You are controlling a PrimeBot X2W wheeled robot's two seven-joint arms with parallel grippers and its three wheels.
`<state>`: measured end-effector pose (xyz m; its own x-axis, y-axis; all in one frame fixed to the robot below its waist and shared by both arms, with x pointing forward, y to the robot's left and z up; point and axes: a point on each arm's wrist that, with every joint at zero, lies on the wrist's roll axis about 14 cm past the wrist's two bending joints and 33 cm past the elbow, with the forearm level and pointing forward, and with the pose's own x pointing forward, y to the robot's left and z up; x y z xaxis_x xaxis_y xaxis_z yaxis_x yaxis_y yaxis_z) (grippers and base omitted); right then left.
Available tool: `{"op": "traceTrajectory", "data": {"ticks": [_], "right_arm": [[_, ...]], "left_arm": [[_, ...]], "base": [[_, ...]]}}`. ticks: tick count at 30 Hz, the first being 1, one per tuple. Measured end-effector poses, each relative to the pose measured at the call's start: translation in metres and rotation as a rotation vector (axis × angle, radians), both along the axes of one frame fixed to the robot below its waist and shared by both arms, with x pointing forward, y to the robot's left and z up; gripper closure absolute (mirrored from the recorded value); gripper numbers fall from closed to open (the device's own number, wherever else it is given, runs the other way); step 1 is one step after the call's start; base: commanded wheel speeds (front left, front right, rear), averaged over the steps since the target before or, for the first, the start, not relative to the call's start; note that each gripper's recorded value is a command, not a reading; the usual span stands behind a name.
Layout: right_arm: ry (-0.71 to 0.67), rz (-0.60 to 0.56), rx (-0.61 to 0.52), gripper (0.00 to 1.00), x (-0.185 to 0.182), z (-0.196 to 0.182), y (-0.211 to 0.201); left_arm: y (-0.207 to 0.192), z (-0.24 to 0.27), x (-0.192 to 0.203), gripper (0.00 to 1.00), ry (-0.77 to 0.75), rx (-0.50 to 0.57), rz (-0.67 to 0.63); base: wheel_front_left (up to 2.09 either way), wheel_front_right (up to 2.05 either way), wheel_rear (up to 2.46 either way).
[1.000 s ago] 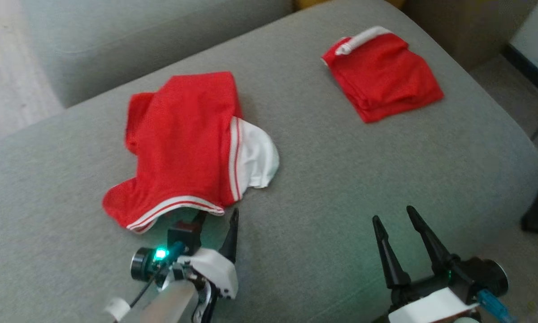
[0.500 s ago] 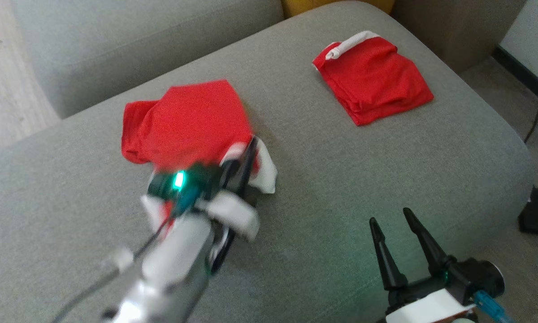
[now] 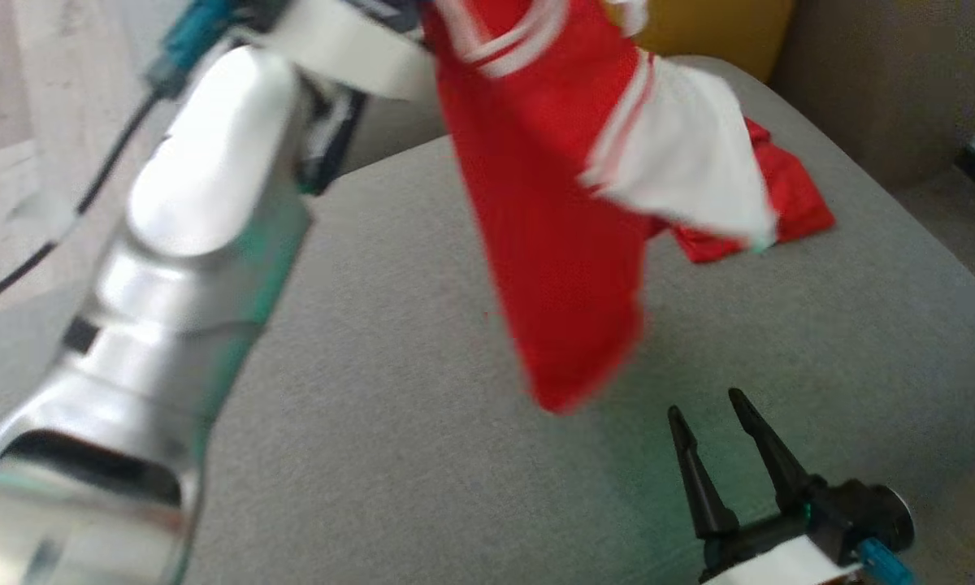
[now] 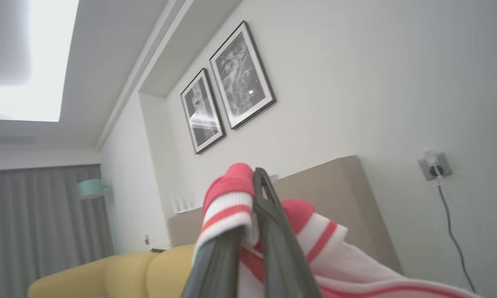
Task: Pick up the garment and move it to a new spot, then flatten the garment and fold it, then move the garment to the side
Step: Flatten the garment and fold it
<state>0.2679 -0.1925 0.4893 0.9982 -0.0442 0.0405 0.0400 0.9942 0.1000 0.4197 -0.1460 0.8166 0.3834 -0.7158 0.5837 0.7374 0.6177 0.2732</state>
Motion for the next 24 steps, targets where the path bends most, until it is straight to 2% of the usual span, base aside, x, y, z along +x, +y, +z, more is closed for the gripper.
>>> {"op": "traceTrajectory", "data": {"ticks": [2,4,9,10,11,14,19,21,24], "right_arm": [[0.005,0.013,0.003,0.00,0.001,-0.002,0.004],[0.009,0.030,0.003,0.00,0.003,-0.003,0.008],[0.039,0.070,0.003,0.00,0.013,-0.010,0.017],[0.051,0.076,0.003,0.00,0.015,-0.013,0.018],[0.062,0.083,0.003,0.00,0.018,-0.015,0.020],[0.080,0.107,-0.001,0.00,0.028,-0.020,0.025],[0.099,0.148,-0.001,0.00,0.040,-0.025,0.035],[0.108,0.172,0.001,0.00,0.044,-0.028,0.041],[0.108,0.192,0.001,0.00,0.047,-0.028,0.047]], "left_arm": [[0.024,-0.011,0.017,1.00,0.022,0.013,0.067],[0.051,-0.046,0.037,1.00,0.097,0.055,0.142],[0.136,-0.217,0.074,1.00,0.448,0.274,0.348],[0.152,-0.248,0.075,0.94,0.515,0.310,0.383],[0.168,-0.274,0.075,0.00,0.574,0.338,0.422],[0.209,-0.317,0.082,0.00,0.677,0.365,0.547],[0.227,-0.317,0.084,0.00,0.701,0.280,0.609],[0.227,-0.316,0.070,0.00,0.669,0.263,0.621],[0.233,-0.350,0.040,0.00,0.744,0.273,0.659]], "base": [[0.00,0.00,0.00],[0.00,0.00,0.00],[0.00,0.00,0.00],[0.00,0.00,0.00],[0.00,0.00,0.00],[0.00,0.00,0.00],[0.00,0.00,0.00],[0.00,0.00,0.00],[0.00,0.00,0.00]]}}
